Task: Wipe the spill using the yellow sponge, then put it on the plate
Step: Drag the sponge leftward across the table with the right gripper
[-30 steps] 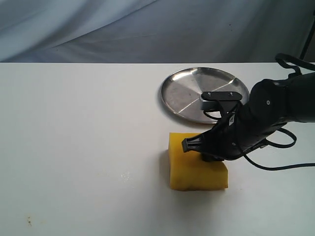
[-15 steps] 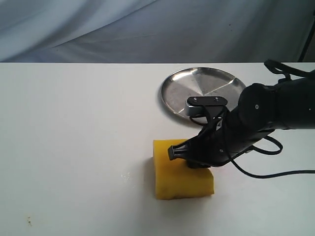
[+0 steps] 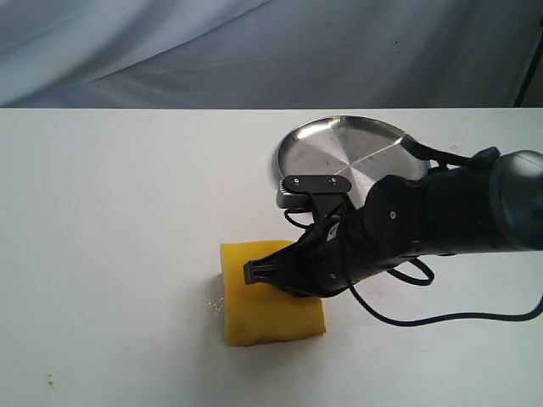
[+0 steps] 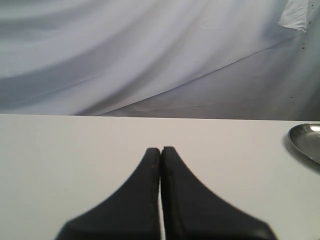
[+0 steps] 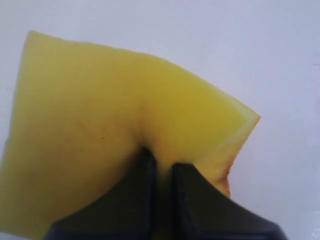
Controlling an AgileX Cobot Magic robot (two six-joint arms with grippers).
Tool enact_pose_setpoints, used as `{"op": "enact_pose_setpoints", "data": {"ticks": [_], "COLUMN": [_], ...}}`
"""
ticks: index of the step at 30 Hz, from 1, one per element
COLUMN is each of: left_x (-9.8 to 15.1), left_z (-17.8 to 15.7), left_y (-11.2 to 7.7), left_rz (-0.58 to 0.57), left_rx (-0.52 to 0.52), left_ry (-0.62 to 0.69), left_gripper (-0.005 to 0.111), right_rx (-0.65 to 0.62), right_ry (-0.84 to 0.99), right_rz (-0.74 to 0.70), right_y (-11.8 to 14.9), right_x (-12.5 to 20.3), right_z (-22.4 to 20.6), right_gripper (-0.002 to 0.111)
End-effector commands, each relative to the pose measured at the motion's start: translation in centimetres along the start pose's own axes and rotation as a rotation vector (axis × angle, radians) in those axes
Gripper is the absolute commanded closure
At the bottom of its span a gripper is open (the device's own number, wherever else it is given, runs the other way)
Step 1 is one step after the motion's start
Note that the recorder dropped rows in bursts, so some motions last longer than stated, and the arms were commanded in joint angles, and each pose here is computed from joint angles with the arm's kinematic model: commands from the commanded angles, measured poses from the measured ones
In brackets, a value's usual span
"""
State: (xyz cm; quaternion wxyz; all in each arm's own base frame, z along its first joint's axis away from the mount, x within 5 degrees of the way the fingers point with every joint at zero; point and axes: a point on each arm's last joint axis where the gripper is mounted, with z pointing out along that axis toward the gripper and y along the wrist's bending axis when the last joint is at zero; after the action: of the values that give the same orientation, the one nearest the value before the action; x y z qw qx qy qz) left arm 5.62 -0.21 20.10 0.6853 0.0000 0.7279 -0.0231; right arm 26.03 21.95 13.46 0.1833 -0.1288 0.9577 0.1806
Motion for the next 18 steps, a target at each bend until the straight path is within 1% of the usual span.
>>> {"op": "enact_pose_setpoints", "data": {"ticks": [1,8,11,18], "left_x": [0.1,0.1,0.1,0.1], "left_z": [0.0,0.0,0.0,0.0], "left_y": [0.0,0.0,0.0,0.0], "left_rz": [-0.002,-0.002,-0.002,0.0], "left_rx": [0.001,0.001,0.001,0.001], "left_ry": [-0.001,-0.001,-0.001,-0.001], "left_gripper": [0.105,0.105,0.105,0.105], "right_rx": [-0.001,-0.009,-0.017,-0.042], "right_ry": [0.009,-0.03,-0.038,-0.089], "right_rz": [-0.002,0.036,0.019,0.039], "right_y": [0.4,0.5,1.1,2.6], "right_x": [0.5,0.2,0.4,0.6], "right_z": [0.7,0.7,0.7,0.8], "right_gripper": [0.108,0.108,0.108,0.108]}}
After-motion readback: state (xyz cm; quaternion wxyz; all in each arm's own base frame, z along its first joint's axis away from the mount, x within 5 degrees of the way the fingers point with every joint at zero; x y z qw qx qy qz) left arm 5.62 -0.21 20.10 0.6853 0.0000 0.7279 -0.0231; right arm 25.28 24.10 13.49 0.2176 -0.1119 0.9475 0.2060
